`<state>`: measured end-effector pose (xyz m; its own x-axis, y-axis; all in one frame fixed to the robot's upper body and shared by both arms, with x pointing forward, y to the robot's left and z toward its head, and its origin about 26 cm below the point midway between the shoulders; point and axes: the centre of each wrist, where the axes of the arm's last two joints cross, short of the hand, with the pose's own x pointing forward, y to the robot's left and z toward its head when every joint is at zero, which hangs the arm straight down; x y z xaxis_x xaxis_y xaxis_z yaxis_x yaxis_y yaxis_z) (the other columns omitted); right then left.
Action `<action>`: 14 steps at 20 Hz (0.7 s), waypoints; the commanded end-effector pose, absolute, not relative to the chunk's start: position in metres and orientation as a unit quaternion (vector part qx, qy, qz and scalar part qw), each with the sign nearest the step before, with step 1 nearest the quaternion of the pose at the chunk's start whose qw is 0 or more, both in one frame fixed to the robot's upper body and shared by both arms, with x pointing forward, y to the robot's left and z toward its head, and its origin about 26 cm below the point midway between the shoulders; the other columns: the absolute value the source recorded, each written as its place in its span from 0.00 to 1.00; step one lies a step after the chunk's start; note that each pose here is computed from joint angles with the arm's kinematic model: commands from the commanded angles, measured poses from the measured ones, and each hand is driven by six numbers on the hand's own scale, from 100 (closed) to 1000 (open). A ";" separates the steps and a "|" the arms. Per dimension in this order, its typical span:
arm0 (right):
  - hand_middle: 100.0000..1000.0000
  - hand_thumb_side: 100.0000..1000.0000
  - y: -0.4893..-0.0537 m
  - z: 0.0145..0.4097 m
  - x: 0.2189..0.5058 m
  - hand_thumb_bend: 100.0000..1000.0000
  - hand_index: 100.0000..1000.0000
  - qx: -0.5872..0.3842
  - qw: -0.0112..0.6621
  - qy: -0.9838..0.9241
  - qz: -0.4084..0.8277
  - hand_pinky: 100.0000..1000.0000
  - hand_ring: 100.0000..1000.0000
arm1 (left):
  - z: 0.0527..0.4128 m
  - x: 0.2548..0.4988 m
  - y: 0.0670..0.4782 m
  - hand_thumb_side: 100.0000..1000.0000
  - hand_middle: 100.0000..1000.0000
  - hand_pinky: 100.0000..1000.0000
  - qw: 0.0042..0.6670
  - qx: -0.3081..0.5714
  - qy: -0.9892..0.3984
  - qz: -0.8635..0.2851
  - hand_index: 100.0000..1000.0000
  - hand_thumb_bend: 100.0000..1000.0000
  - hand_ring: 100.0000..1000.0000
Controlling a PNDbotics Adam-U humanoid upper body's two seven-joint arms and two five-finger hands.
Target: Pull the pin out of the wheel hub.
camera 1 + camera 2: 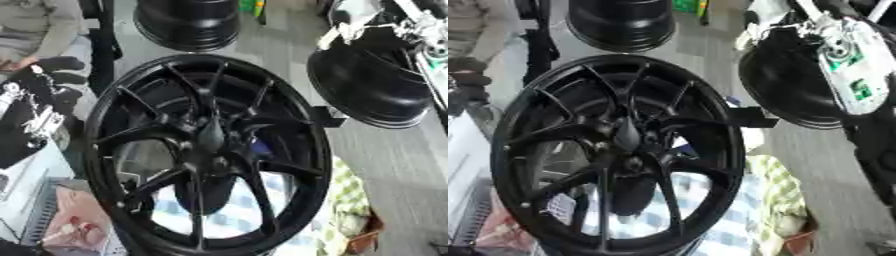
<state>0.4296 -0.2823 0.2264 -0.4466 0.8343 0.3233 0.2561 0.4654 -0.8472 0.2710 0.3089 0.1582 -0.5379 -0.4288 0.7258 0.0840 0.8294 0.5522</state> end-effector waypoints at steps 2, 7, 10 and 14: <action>0.40 0.00 -0.321 0.235 0.421 0.00 0.63 -0.400 0.391 -0.764 0.321 0.24 0.28 | 0.166 0.270 0.313 0.65 0.76 0.69 0.459 0.116 -0.836 -0.276 0.85 0.28 0.75; 0.40 0.00 -0.352 0.210 0.414 0.00 0.63 -0.423 0.429 -0.743 0.293 0.24 0.28 | 0.165 0.270 0.313 0.65 0.76 0.69 0.460 0.118 -0.836 -0.274 0.85 0.28 0.75; 0.39 0.00 -0.369 0.195 0.408 0.00 0.63 -0.433 0.451 -0.728 0.281 0.24 0.27 | 0.165 0.270 0.314 0.65 0.76 0.69 0.460 0.120 -0.836 -0.274 0.85 0.28 0.75; 0.39 0.00 -0.388 0.173 0.400 0.00 0.62 -0.441 0.480 -0.712 0.259 0.23 0.27 | 0.165 0.269 0.314 0.65 0.76 0.69 0.460 0.122 -0.836 -0.273 0.85 0.28 0.75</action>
<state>0.4018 -0.3727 0.1557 -0.1601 0.8670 0.4718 0.3292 0.4975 -0.8025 0.2698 0.3110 0.1570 -0.5314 -0.4368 0.7258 0.0696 0.8314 0.5513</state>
